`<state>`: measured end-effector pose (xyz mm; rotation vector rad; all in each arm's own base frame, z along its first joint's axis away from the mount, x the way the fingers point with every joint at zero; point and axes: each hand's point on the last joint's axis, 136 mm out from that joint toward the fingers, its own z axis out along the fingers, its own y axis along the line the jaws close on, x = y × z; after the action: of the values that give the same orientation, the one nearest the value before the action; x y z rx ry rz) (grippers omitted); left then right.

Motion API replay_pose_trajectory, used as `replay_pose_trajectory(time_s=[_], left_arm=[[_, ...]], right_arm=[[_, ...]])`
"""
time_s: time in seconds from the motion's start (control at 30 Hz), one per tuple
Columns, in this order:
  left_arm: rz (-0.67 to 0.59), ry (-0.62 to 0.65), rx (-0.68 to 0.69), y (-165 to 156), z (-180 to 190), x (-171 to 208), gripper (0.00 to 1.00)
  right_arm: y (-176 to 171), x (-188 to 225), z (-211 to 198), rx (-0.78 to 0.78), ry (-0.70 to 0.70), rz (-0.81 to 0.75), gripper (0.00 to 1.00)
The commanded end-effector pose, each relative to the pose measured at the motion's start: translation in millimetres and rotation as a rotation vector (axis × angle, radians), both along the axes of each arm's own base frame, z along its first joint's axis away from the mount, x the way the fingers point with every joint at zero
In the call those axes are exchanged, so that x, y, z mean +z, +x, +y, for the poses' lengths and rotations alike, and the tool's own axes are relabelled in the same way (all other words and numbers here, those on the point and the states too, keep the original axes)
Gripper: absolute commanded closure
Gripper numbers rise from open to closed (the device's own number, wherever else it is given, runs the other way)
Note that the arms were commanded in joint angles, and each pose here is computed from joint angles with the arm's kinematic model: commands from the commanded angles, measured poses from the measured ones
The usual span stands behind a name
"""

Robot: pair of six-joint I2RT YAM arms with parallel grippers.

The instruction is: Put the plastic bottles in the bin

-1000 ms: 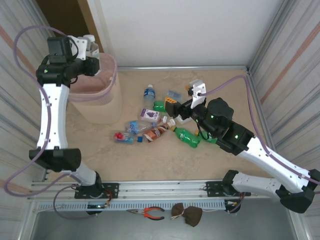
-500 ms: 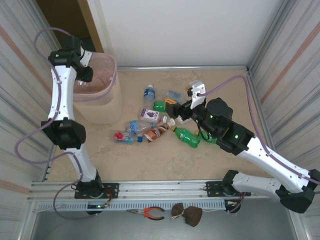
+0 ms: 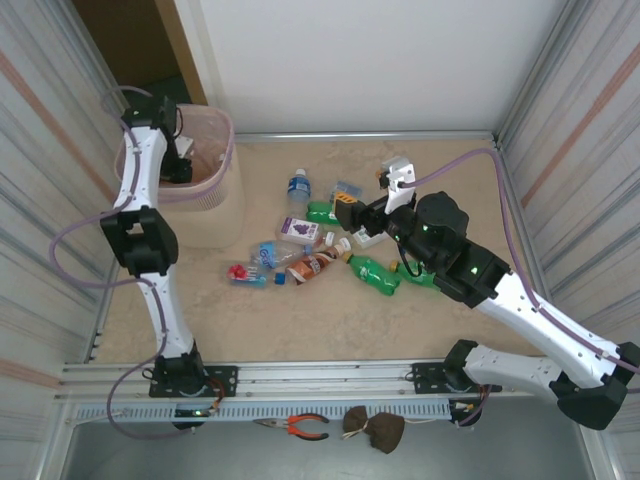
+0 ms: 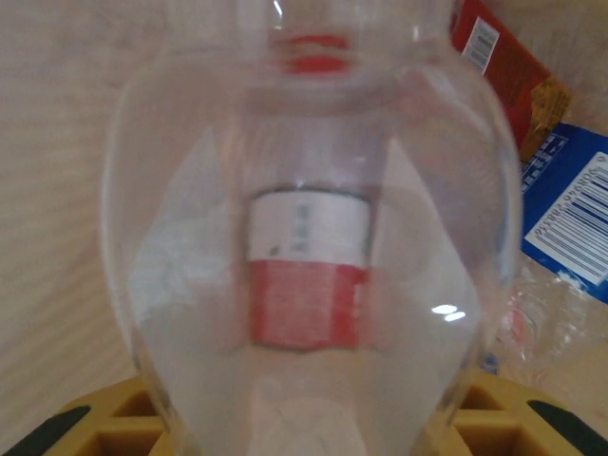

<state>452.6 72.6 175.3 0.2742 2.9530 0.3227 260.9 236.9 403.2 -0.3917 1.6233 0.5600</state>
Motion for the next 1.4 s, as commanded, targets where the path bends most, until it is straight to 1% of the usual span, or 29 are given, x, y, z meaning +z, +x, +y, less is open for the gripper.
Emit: replay_pose_trajectory(time_s=[0.0,0.1,0.2,0.33,0.4,0.47,0.57,0.7,0.73,0.8,0.9,1.03,1.2,1.37], left_arm=[[0.092,-0.077,0.012,-13,-8,-23,0.6],[0.145,-0.135,0.016,-16,-18,-44,0.58],[0.171,-0.169,0.016,-18,-24,-56,0.55],[0.136,-0.221,0.012,-15,-33,-52,0.48],[0.094,-0.228,0.014,-10,-34,-41,0.4],[0.055,-0.24,0.009,-8,-37,-30,0.37],[-0.003,-0.274,-0.001,-5,-43,-11,0.33],[-0.066,-0.293,-0.013,-5,-49,14,0.3],[-0.073,-0.297,-0.016,-4,-51,16,0.29],[-0.121,-0.297,-0.022,-6,-52,36,0.29],[-0.163,-0.311,-0.03,-8,-55,53,0.28],[-0.213,-0.335,-0.042,-12,-61,73,0.27],[-0.292,-0.394,-0.064,-18,-73,104,0.27],[-0.386,-0.469,-0.09,-25,-90,138,0.27]], right_arm=[[1,-6,2,0.011,0.012,0.017,0.07],[2,-9,2,0.012,0.008,0.021,0.07],[1,-11,2,0.012,0.009,0.024,0.07],[0,-10,0,0.011,0.012,0.021,0.07],[0,-8,0,0.009,0.014,0.019,0.07],[-1,-7,-1,0.011,0.017,0.018,0.07],[-1,-5,-3,0.008,0.022,0.015,0.07],[-2,-4,-6,-0.002,0.014,0.015,0.07],[-2,-3,-7,-0.009,0.009,0.018,0.07],[-1,-5,-11,-0.024,-0.01,0.029,0.07],[3,-11,-16,-0.048,-0.032,0.056,0.07],[10,-18,-28,-0.078,-0.029,0.106,0.06],[16,-26,-38,-0.085,-0.015,0.166,0.06],[17,-29,-42,-0.088,-0.017,0.178,0.06]])
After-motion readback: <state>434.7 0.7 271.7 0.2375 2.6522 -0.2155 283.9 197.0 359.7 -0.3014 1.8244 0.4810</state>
